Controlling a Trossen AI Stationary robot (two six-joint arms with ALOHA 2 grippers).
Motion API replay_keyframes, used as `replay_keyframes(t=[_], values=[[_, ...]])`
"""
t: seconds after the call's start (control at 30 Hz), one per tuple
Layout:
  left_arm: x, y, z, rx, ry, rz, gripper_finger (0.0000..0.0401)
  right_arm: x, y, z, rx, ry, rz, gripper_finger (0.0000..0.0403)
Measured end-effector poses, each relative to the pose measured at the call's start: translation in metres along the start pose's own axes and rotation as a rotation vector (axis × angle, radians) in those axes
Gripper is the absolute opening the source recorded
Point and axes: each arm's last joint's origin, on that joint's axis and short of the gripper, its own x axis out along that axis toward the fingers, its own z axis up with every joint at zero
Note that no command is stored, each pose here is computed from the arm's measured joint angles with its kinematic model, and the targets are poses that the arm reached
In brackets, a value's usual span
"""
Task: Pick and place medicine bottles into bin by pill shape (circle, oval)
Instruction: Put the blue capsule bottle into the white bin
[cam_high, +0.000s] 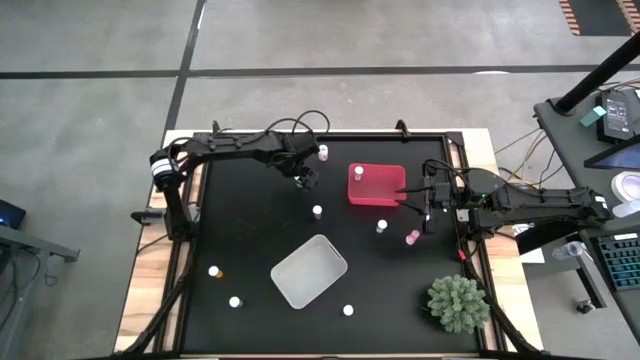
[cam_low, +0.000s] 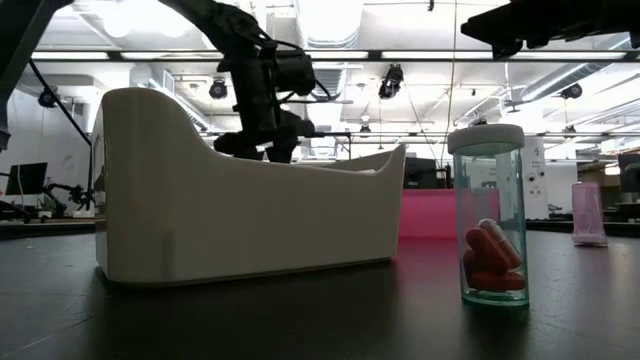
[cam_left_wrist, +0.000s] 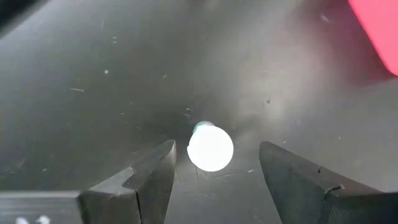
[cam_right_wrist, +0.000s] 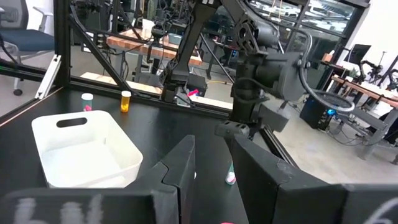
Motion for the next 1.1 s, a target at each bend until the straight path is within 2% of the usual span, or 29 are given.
replay_keyframes(t=[0.43,0.9,1.1], values=[[0.020,-0.003,0.000,0.020,0.027,0.015,0.0212,0.000,0.000,0.000,-0.011,0.001,0.000,0.0093],[0.020,-0.003,0.000,0.021,0.031,0.016,0.0101,0.000,0.000,0.000,-0.009,0.001,-0.001,0.0091],[0.020,-0.004,-0.001,0.023,0.031,0.015,0.0099,0.000,0.000,0.000,-0.009,0.002,-0.001,0.0085]])
